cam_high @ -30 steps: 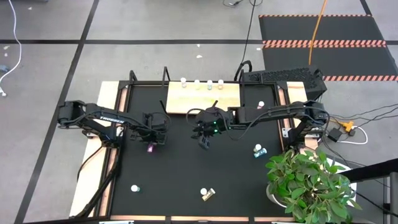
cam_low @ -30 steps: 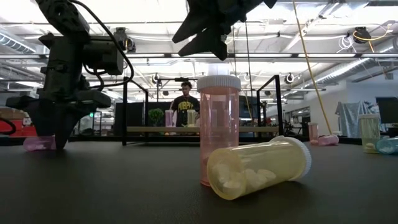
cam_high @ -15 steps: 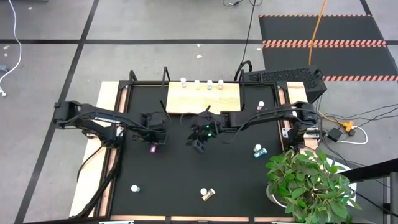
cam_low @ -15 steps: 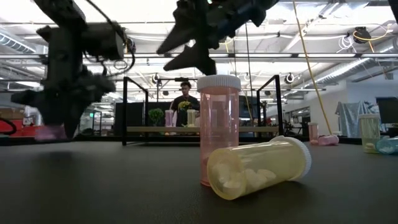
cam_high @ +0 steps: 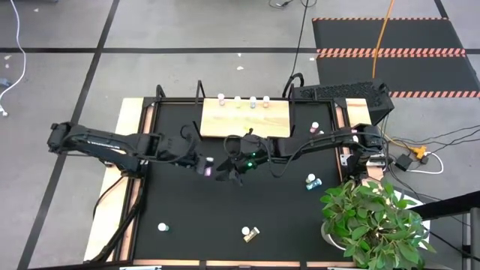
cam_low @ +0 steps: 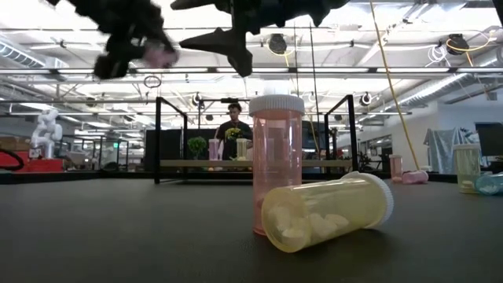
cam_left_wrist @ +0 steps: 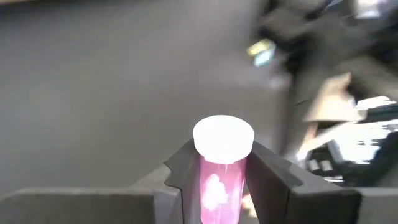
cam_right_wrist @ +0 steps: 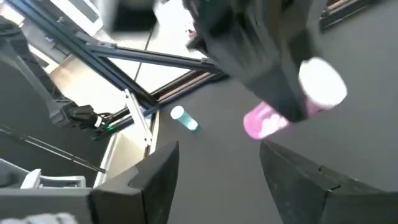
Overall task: Pick and place medicine bottles onto shelf by color
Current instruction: Put the bottom pink pill bottle on the shelf aligned with the other pink pill bottle
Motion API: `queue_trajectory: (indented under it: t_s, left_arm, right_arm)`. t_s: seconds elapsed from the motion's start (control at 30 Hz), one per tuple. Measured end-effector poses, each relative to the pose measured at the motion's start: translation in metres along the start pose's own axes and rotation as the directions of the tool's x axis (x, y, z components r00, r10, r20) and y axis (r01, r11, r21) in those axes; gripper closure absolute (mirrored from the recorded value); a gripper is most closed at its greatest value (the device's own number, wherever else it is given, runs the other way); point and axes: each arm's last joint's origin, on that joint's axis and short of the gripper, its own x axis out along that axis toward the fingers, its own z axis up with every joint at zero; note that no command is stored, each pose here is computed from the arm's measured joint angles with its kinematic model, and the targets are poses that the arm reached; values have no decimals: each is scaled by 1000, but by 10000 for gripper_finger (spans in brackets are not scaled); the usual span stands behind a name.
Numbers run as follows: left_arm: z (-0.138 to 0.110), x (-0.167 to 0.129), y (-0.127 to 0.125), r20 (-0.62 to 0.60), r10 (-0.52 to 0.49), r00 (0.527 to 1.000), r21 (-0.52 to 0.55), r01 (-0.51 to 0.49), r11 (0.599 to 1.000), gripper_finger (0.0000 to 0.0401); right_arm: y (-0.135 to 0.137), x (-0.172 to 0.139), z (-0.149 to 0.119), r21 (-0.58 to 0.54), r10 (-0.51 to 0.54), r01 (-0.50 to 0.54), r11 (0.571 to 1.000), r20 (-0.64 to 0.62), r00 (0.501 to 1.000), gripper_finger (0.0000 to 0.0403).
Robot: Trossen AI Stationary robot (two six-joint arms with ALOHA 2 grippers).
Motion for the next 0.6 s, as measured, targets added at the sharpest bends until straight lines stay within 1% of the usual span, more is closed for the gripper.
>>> queue_trajectory:
  t_s: [0.07,0.13,0.2,0.33,0.37,0.5,0.6]
  left_arm:
    - [5,-1,-12,71,-91,993,50,88,995,285]
    - [8,-1,-15,103,-131,986,90,122,988,284]
    - [11,-3,-22,142,-196,970,118,180,977,284]
    - [14,-3,-25,173,-222,960,170,193,966,284]
    - [14,-3,-26,176,-228,958,182,196,964,284]
    - [16,-6,-31,202,-280,938,244,229,943,284]
    - [18,-7,-35,231,-318,920,294,245,924,284]
  right_arm:
    - [1,0,-1,-7,1,-1,1000,-3,1000,176]
    - [1,0,-2,0,-20,20,1000,-2,1000,175]
    - [3,-2,-3,-4,-47,47,999,-11,999,175]
    - [13,-11,0,-60,-100,102,993,34,994,175]
    - [16,-13,2,-76,-105,109,991,63,993,175]
    - [26,-29,10,-128,-154,170,977,125,980,177]
    - [27,-37,14,-135,-148,169,976,157,976,183]
